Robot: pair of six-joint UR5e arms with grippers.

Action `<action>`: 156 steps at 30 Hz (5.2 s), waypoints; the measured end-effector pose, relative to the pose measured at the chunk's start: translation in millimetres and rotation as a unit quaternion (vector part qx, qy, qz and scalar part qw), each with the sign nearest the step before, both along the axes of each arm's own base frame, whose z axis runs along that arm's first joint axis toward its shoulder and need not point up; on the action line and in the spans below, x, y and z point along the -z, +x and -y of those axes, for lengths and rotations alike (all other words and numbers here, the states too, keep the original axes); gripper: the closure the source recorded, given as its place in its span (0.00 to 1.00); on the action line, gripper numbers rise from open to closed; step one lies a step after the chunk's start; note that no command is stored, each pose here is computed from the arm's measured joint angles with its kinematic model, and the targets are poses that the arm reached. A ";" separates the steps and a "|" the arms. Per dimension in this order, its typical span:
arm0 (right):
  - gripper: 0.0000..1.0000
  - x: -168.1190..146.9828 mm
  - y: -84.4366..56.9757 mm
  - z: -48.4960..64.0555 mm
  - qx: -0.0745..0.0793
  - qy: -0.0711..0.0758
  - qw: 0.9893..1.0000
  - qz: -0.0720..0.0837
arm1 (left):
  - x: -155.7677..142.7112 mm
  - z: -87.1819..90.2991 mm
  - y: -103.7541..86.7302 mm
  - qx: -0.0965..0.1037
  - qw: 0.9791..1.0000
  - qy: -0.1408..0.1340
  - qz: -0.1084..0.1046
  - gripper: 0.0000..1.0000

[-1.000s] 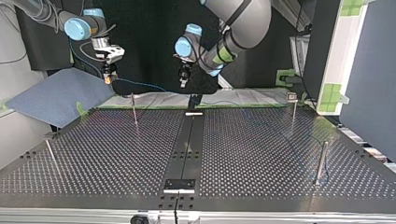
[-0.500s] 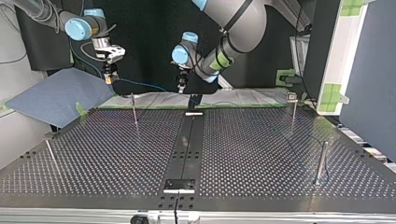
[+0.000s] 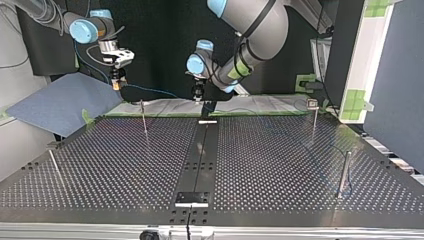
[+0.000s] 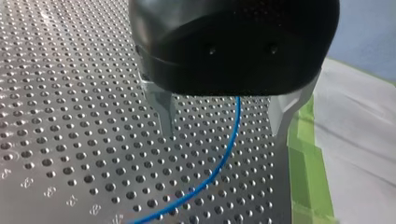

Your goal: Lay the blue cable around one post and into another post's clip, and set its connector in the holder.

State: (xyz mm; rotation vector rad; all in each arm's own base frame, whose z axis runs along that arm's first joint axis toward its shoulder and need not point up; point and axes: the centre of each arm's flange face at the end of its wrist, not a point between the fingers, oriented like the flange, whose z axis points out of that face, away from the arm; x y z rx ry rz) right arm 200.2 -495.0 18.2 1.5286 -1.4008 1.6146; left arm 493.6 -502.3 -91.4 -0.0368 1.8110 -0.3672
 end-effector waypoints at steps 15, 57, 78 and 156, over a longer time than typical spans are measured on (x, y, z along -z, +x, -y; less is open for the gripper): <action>1.00 -0.3 0.4 0.7 -0.001 0.001 1.000 -0.002 | 1.0 4.0 25.1 -0.006 1.000 0.013 -0.007 0.00; 1.00 -0.1 -1.1 1.4 0.000 0.007 1.000 -0.004 | 1.3 -5.1 25.5 -0.030 0.998 0.054 -0.011 0.92; 1.00 0.3 -3.4 1.7 0.003 0.010 1.000 -0.004 | -1.5 -3.2 20.5 -0.043 0.995 0.087 -0.001 1.00; 1.00 -9.6 -130.7 56.0 0.137 -0.001 0.990 0.036 | -95.5 121.9 -101.0 0.057 0.986 0.137 0.074 1.00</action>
